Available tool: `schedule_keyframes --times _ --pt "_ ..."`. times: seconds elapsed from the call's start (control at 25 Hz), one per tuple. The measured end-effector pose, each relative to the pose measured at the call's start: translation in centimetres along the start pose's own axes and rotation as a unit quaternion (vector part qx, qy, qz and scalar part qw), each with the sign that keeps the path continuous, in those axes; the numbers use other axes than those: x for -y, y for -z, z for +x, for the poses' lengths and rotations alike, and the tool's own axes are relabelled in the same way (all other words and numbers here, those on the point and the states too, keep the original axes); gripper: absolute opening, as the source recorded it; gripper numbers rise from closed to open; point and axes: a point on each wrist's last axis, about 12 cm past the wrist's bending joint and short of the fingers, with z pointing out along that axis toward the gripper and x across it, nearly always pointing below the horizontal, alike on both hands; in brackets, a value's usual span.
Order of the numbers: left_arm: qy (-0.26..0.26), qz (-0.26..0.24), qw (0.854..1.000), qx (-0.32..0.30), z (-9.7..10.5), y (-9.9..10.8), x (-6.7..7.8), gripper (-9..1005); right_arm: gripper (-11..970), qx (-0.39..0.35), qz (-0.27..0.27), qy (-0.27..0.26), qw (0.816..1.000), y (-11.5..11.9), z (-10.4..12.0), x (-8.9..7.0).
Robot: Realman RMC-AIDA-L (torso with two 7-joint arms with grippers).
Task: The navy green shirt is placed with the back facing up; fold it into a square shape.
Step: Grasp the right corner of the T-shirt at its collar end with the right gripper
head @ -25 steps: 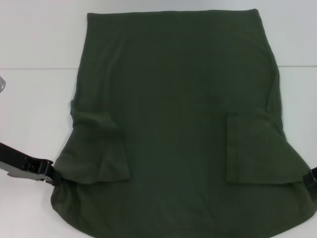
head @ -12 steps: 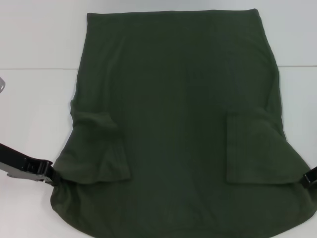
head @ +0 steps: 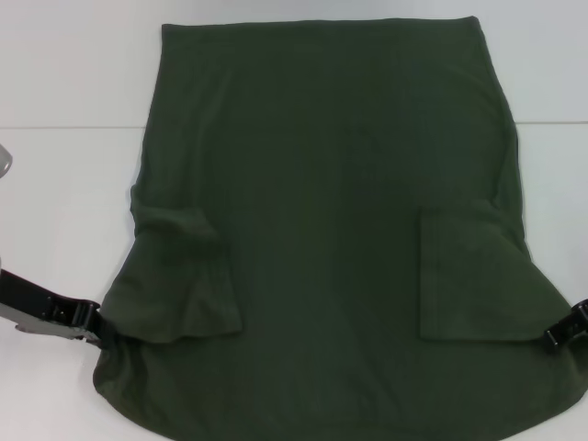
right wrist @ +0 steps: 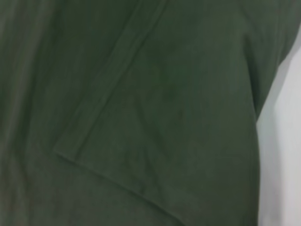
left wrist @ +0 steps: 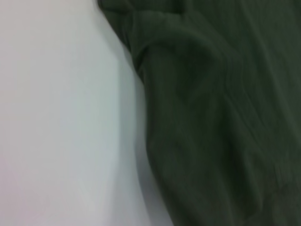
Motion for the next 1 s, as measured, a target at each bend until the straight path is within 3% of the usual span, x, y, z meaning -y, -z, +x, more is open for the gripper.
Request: schedule_keyframes --times 1.0 --pt "-0.002 0.001 1.0 0.003 -0.17 -0.03 0.13 2 816 -0.009 0.016 0.032 0.999 -0.58 -0.42 -0.78"
